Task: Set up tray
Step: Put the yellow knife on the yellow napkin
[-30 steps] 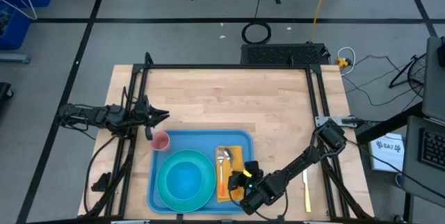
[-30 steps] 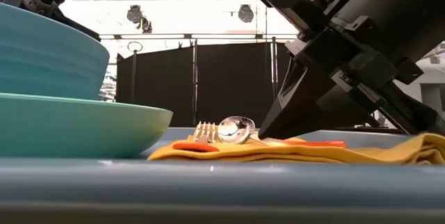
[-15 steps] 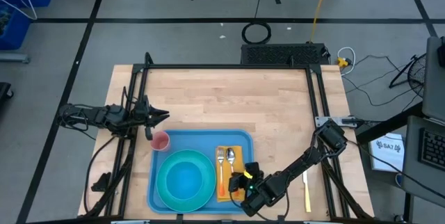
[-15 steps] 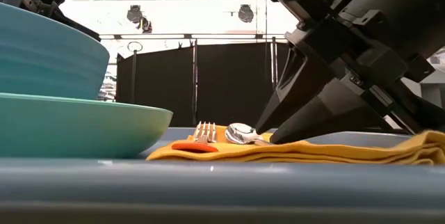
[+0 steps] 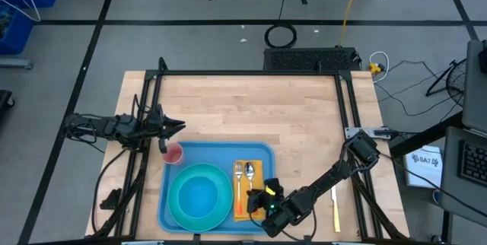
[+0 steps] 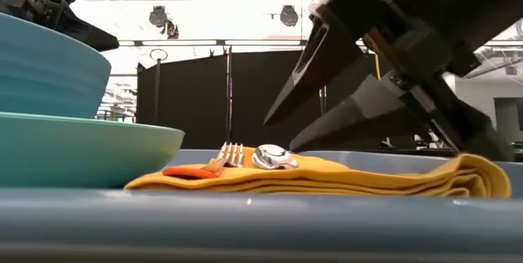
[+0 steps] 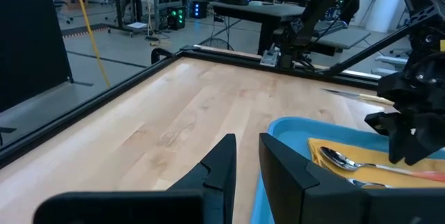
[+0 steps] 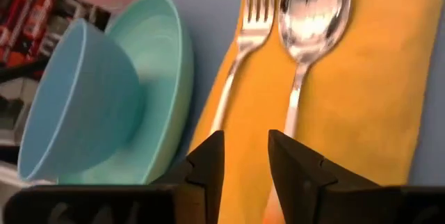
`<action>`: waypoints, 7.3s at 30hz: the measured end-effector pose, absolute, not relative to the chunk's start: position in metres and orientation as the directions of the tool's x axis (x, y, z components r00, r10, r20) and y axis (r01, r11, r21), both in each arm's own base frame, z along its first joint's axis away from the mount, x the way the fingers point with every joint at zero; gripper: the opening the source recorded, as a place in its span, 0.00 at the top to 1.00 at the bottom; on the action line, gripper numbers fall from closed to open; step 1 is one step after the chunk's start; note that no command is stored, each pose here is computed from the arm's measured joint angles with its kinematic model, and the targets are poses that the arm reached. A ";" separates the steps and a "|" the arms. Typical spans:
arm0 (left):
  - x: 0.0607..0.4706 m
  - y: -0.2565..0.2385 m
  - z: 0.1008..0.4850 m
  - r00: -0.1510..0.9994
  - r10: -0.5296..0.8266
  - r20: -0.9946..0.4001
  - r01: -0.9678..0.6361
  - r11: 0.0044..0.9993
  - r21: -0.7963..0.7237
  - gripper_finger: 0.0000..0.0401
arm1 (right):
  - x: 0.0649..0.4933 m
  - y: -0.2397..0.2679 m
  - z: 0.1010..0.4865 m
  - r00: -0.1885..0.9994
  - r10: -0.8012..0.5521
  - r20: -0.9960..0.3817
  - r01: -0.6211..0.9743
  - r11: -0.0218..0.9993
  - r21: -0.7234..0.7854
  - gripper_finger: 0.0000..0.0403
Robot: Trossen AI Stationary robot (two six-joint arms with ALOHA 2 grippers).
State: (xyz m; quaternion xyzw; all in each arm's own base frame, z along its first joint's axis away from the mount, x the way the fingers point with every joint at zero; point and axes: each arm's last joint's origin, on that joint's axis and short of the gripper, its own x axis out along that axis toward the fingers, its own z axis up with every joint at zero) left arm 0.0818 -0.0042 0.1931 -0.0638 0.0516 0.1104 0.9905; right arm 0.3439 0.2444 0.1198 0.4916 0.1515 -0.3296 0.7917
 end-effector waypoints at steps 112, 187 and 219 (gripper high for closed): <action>0.081 -0.003 0.189 0.955 0.255 -0.154 -0.276 0.950 -0.143 0.83 | 0.157 0.219 0.128 -0.104 0.243 -0.964 0.967 0.250 -0.042 0.71; 0.081 -0.003 0.189 0.953 0.260 -0.154 -0.284 0.944 -0.166 0.83 | 0.338 0.235 0.179 0.556 -0.204 -0.806 0.825 0.250 0.506 0.91; 0.081 -0.003 0.189 0.954 0.256 -0.154 -0.280 0.945 -0.169 0.83 | 0.327 0.253 0.145 0.511 -0.258 -0.820 0.859 0.183 0.478 0.91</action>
